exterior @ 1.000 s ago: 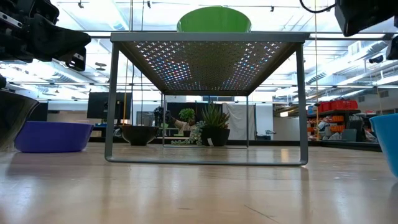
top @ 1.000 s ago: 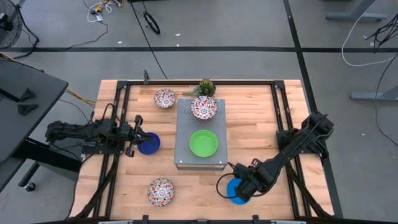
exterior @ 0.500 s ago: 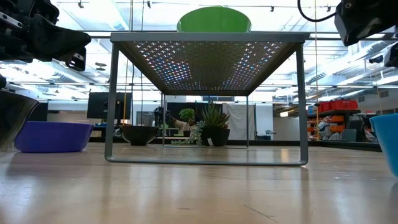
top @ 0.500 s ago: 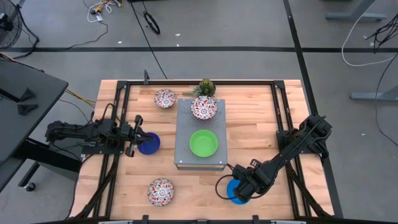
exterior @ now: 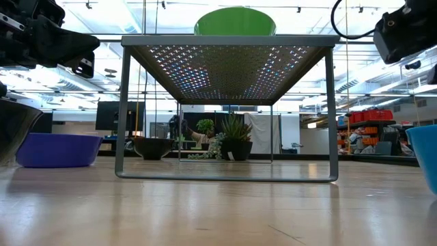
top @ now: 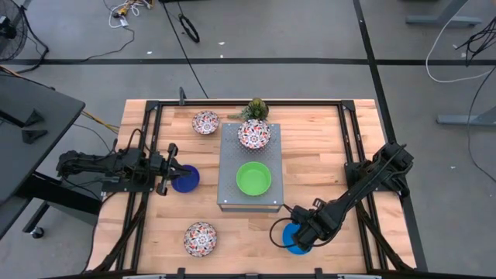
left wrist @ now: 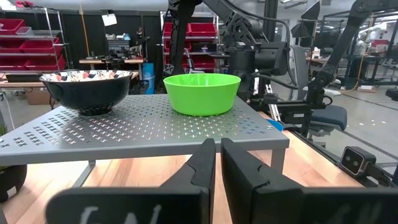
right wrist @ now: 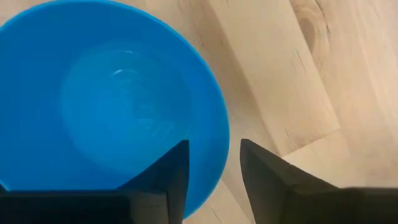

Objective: Pick & Place Mini bowls
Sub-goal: Stack the light blue bowl on the green bowl on the shelf

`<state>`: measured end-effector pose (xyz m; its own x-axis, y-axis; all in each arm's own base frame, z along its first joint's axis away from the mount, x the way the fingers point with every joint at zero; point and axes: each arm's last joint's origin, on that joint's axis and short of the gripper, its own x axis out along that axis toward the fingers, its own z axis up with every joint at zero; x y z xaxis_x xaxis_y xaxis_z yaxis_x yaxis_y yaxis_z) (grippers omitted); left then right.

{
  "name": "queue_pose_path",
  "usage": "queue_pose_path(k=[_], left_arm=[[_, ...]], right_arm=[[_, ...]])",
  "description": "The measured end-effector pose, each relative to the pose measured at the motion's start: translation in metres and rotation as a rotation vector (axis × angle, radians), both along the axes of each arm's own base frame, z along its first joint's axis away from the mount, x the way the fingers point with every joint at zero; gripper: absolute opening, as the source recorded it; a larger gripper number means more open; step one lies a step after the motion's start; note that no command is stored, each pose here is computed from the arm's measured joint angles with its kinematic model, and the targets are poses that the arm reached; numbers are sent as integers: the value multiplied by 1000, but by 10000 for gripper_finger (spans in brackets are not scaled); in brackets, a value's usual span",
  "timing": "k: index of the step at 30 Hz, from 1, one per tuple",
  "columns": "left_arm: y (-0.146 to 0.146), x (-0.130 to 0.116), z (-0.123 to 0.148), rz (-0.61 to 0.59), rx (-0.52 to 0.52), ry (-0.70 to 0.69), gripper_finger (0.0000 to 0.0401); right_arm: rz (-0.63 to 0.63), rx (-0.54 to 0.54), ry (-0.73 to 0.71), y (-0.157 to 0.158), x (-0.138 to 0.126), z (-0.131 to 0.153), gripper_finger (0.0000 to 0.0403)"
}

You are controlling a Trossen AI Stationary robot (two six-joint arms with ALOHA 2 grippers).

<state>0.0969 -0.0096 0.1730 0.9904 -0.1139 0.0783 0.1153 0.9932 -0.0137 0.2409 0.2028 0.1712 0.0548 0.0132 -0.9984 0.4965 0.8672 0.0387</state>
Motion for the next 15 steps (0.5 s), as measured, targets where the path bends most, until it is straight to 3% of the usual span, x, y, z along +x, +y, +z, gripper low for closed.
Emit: queue_pose_path(k=[15], left_arm=[[0,0,0,0,0,0,30]], right_arm=[[-27,55,-11,-1,1,7,125]])
